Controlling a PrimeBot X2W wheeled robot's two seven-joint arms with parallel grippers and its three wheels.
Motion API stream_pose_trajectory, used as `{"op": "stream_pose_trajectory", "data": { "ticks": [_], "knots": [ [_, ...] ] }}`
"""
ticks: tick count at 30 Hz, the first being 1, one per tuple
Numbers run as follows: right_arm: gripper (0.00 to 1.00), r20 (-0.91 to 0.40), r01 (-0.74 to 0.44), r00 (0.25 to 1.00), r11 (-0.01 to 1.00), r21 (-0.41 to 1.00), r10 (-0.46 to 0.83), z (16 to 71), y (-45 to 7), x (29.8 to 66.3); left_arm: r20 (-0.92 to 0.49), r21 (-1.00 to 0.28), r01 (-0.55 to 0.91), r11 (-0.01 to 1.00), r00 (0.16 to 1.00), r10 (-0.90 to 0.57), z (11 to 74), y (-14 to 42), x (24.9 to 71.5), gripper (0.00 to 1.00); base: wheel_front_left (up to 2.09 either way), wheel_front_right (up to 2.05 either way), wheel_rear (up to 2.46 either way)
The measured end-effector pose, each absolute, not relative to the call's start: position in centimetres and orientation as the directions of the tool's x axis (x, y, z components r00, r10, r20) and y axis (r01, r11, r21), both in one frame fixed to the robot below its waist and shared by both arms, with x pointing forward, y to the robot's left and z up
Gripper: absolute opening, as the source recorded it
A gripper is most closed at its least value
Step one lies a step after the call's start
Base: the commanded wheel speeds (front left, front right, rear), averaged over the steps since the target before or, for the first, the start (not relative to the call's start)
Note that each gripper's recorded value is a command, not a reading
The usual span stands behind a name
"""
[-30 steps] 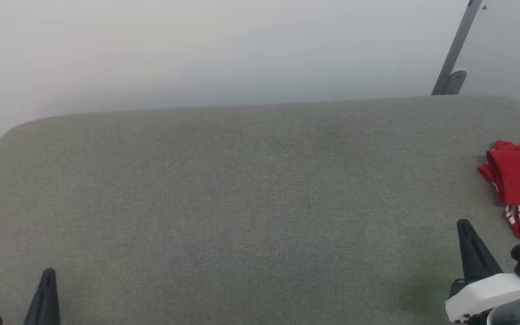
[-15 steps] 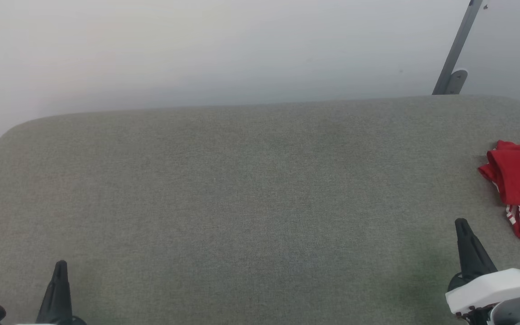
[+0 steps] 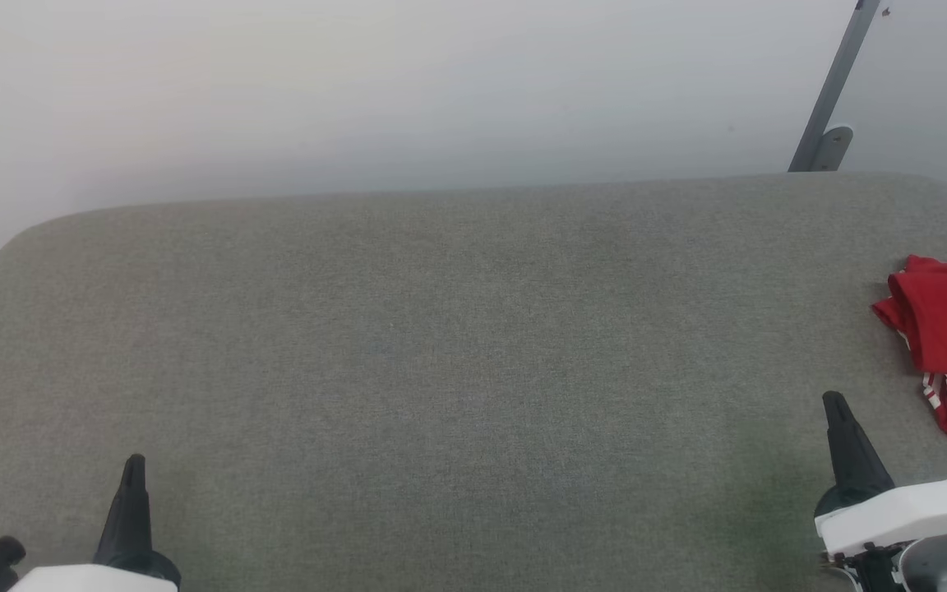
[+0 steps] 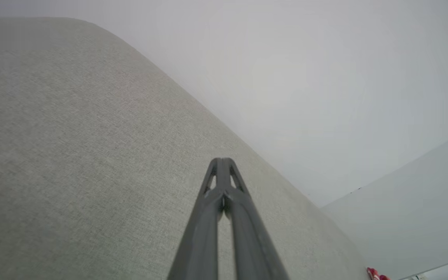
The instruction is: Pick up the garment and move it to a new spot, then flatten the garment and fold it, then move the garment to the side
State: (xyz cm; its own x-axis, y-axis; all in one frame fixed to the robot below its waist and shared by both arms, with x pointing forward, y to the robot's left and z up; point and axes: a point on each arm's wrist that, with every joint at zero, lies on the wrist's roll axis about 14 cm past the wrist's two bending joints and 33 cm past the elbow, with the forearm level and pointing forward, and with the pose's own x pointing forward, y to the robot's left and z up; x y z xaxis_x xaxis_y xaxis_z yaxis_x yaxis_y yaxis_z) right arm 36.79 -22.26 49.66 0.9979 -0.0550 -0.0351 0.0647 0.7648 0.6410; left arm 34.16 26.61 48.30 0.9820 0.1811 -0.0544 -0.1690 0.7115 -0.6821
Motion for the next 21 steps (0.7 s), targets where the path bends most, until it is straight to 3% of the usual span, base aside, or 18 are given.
{"op": "stream_pose_trajectory", "data": {
  "ticks": [21],
  "knots": [
    [0.00, -0.043, 0.062, 0.998, 0.568, 0.821, -0.047, 49.7, -21.7, 37.3, -0.073, -0.843, -0.136, 0.521, 0.988, 0.140, 48.3, 24.8, 35.5, 0.00, 0.00, 0.00, 0.00]
  ]
}}
